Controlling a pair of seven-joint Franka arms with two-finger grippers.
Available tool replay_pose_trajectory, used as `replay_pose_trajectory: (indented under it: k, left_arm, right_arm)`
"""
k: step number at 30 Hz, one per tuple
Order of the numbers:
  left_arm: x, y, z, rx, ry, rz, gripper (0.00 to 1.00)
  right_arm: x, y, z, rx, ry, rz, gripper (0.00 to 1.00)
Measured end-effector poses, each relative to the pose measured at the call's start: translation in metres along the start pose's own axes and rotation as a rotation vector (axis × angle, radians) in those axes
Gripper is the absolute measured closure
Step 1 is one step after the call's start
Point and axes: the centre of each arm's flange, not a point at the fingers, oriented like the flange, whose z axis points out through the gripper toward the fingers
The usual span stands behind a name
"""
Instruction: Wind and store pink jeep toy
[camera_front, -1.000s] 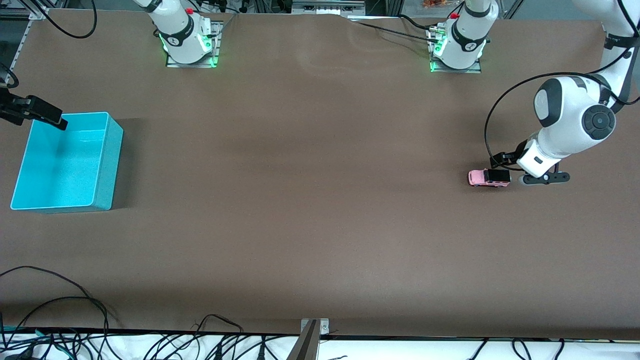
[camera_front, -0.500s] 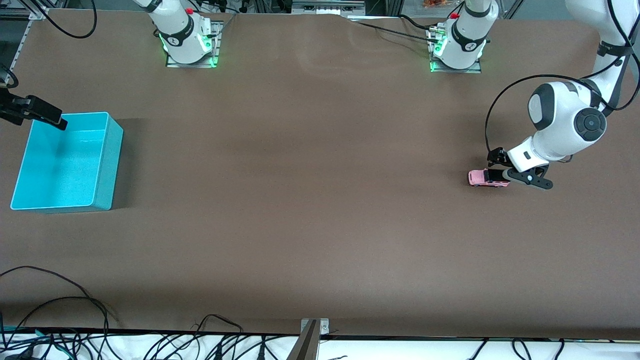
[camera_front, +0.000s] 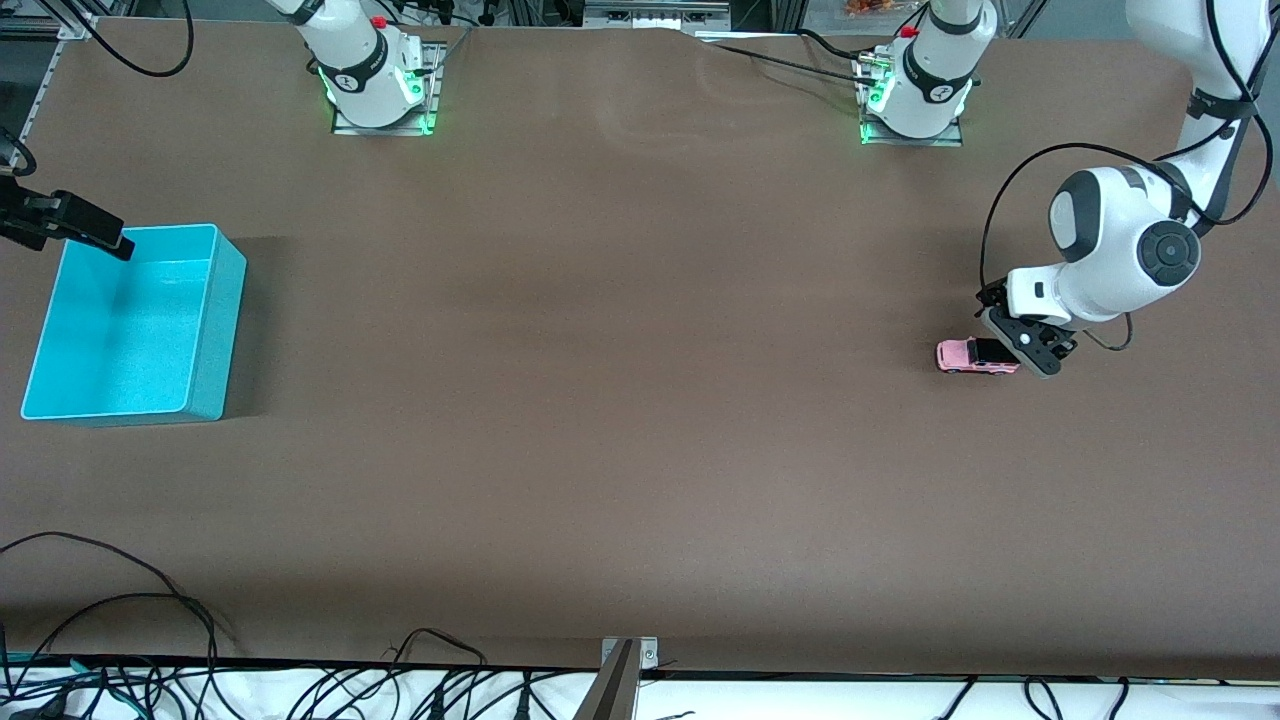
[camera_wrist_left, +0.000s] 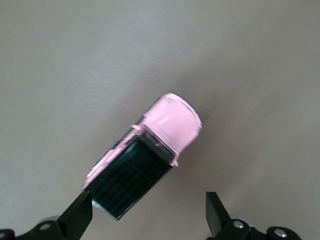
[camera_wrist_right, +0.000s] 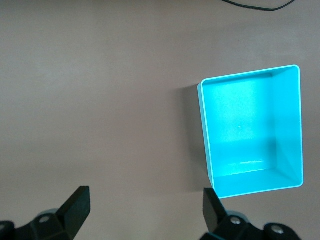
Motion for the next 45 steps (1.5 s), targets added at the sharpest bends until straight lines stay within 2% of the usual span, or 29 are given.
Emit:
replay_pose_trajectory:
  k: [7, 13, 27, 32, 33, 34, 36, 38, 45]
  left_arm:
    - [0.004, -0.004, 0.013, 0.05, 0.029, 0.208, 0.0]
    - [0.007, -0.008, 0.019, 0.085, 0.042, 0.319, 0.0]
    - [0.009, -0.01, 0.036, 0.105, 0.049, 0.385, 0.0]
    - [0.009, -0.01, 0.037, 0.105, 0.048, 0.392, 0.21]
    - [0.009, -0.01, 0.037, 0.106, 0.046, 0.401, 0.26]
    - [0.009, -0.01, 0.037, 0.107, 0.045, 0.414, 0.37]
    - [0.01, -0.01, 0.036, 0.111, 0.043, 0.432, 0.46]
    - [0.01, -0.011, 0.036, 0.113, 0.042, 0.442, 0.48]
    - [0.014, -0.01, 0.034, 0.124, 0.041, 0.509, 0.48]
  right_arm:
    - [0.0, 0.0, 0.0, 0.0, 0.0, 0.0, 0.0]
    - [0.0, 0.0, 0.0, 0.0, 0.0, 0.0, 0.0]
    - [0.0, 0.001, 0.0, 0.0, 0.0, 0.001, 0.0]
    - [0.0, 0.001, 0.0, 0.0, 0.0, 0.001, 0.0]
    - [0.0, 0.001, 0.0, 0.0, 0.0, 0.001, 0.0]
    - [0.0, 0.001, 0.0, 0.0, 0.0, 0.001, 0.0]
    - [0.0, 0.001, 0.0, 0.0, 0.0, 0.001, 0.0]
    - [0.0, 0.001, 0.0, 0.0, 0.0, 0.001, 0.0]
    - [0.0, 0.001, 0.0, 0.0, 0.0, 0.001, 0.0]
